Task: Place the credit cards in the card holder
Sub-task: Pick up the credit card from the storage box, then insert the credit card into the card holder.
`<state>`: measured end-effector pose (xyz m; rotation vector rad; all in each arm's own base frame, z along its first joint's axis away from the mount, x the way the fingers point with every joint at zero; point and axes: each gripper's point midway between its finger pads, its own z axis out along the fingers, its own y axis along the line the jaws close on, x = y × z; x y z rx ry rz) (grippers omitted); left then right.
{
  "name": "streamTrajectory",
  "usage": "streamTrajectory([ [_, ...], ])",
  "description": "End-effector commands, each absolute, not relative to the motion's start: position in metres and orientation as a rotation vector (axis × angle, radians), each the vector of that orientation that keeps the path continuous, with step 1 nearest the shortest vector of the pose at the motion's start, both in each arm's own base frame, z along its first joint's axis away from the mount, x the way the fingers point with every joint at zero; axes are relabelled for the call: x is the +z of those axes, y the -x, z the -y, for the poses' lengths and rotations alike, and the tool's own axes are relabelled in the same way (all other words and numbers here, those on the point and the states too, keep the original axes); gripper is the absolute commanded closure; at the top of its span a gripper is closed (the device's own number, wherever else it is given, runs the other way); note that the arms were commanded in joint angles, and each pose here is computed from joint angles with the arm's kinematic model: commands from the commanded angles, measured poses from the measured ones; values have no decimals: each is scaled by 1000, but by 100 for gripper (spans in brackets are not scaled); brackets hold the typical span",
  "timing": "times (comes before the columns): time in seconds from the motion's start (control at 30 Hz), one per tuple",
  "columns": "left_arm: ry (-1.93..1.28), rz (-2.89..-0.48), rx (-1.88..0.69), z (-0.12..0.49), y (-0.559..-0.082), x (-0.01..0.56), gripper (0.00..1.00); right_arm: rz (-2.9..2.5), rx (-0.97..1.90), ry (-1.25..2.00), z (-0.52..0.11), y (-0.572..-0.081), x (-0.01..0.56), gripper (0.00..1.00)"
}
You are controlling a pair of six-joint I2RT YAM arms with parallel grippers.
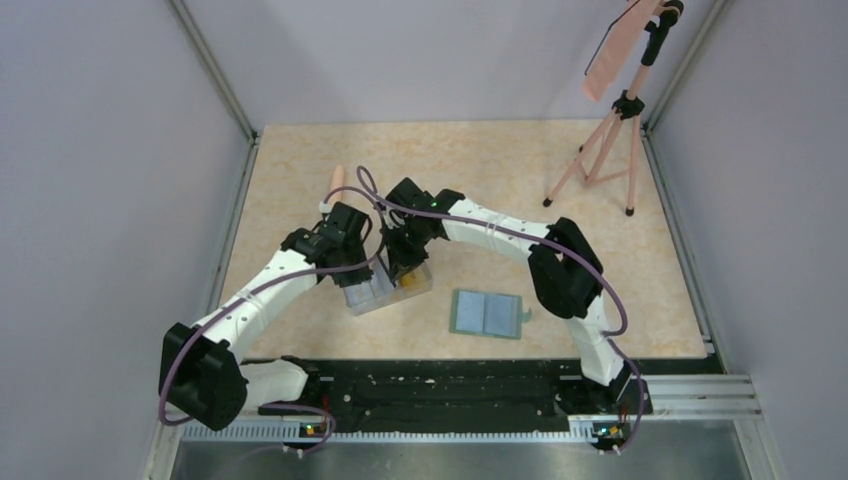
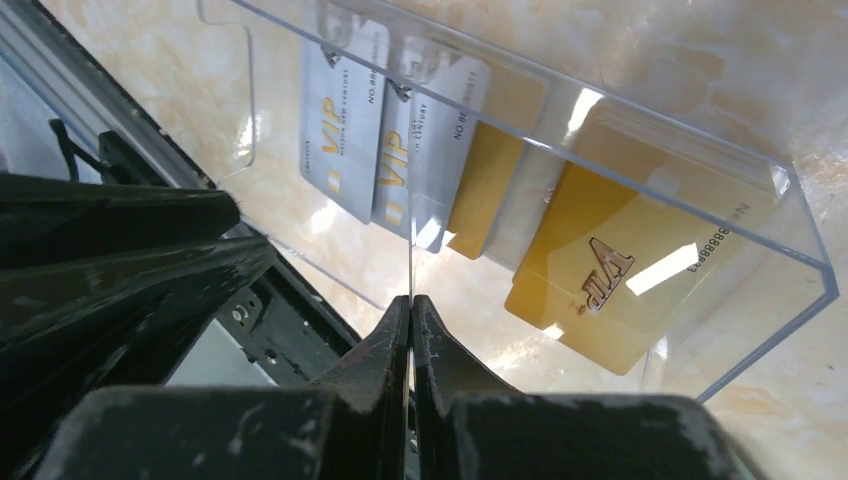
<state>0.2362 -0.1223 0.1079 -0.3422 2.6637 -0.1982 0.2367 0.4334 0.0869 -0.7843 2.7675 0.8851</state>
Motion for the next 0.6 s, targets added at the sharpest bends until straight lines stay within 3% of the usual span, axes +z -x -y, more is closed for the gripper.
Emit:
streamTrajectory([
  [0.0,368,-2644,-215,121,-233,110,71,-2631,1000,793,-445,-235,130,100],
  [0.3,376,-2606,-247,121,-233,120,70,-2636,828,743,-421,-248,130,100],
  [0.57,360,-2451,-528,148,-241,155,68,-2510,998,638,-391,-260,189,100],
])
